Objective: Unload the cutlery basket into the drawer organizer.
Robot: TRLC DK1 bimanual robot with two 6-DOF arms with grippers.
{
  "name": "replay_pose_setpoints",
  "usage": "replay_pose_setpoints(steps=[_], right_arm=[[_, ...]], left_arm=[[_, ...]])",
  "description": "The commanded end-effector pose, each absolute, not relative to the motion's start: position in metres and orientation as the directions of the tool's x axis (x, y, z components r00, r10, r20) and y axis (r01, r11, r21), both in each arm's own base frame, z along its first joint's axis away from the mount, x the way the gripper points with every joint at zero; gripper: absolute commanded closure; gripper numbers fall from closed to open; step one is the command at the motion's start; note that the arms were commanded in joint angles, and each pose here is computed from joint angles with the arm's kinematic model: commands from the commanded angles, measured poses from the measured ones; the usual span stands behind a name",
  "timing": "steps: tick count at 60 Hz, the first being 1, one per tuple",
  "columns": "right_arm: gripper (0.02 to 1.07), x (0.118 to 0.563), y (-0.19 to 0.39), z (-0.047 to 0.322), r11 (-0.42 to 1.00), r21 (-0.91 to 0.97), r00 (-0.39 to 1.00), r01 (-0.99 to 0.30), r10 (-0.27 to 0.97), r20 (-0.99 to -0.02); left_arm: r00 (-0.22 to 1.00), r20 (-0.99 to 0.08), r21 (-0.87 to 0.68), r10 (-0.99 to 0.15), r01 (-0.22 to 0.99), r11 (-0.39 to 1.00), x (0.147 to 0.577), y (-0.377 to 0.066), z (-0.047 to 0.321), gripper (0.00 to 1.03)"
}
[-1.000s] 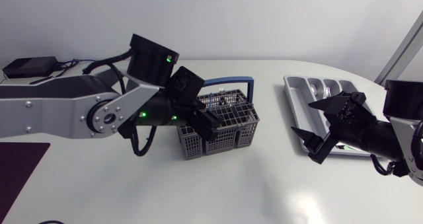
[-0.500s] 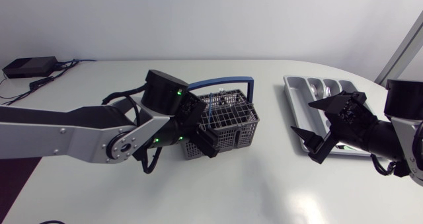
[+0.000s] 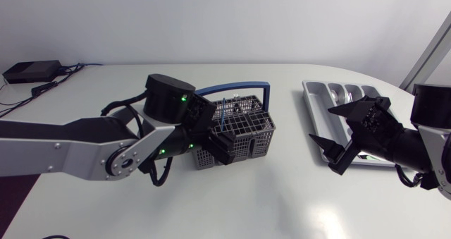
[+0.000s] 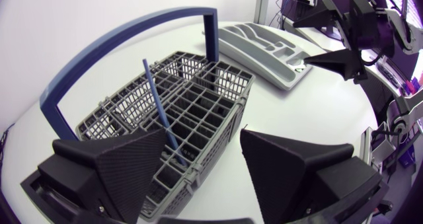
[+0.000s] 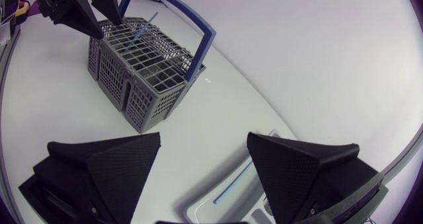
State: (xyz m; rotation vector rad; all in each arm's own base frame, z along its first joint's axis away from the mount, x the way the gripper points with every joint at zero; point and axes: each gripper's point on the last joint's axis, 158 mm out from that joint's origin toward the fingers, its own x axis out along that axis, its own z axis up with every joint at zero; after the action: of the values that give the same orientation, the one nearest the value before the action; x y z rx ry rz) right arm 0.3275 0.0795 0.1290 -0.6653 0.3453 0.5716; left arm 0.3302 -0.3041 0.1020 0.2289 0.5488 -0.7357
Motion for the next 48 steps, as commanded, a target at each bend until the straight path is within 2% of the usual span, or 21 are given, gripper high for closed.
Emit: replay_pose_setpoints(steps=[1,8,19,39,42,48], right_arm=[[0.12,0.321,0.082,0.117,0.656,-0.443,0.777,-0.611,0.391,-0.493],[0.12,0.321,0.082,0.113,0.655,-0.441,0.775,-0.613,0.393,-0.495],[0.12,0.324,0.083,0.105,0.652,-0.435,0.768,-0.622,0.397,-0.503],[0.12,0.33,0.079,0.098,0.661,-0.411,0.761,-0.628,0.409,-0.504],[0.12,0.33,0.077,0.096,0.664,-0.407,0.76,-0.627,0.408,-0.505],[0.12,0.332,0.072,0.096,0.671,-0.4,0.762,-0.624,0.409,-0.502]], left_arm=[[0.635,-0.516,0.025,-0.574,0.681,0.731,0.321,-0.306,0.106,0.2],[0.688,-0.457,0.073,-0.563,0.66,0.748,0.321,-0.312,0.115,0.21],[0.758,-0.422,0.133,-0.498,0.595,0.793,0.331,-0.312,0.113,0.21],[0.799,-0.396,0.152,-0.452,0.542,0.826,0.356,-0.319,0.107,0.21],[0.808,-0.377,0.147,-0.453,0.535,0.832,0.36,-0.321,0.111,0.26],[0.817,-0.358,0.142,-0.453,0.527,0.838,0.365,-0.323,0.115,0.27]])
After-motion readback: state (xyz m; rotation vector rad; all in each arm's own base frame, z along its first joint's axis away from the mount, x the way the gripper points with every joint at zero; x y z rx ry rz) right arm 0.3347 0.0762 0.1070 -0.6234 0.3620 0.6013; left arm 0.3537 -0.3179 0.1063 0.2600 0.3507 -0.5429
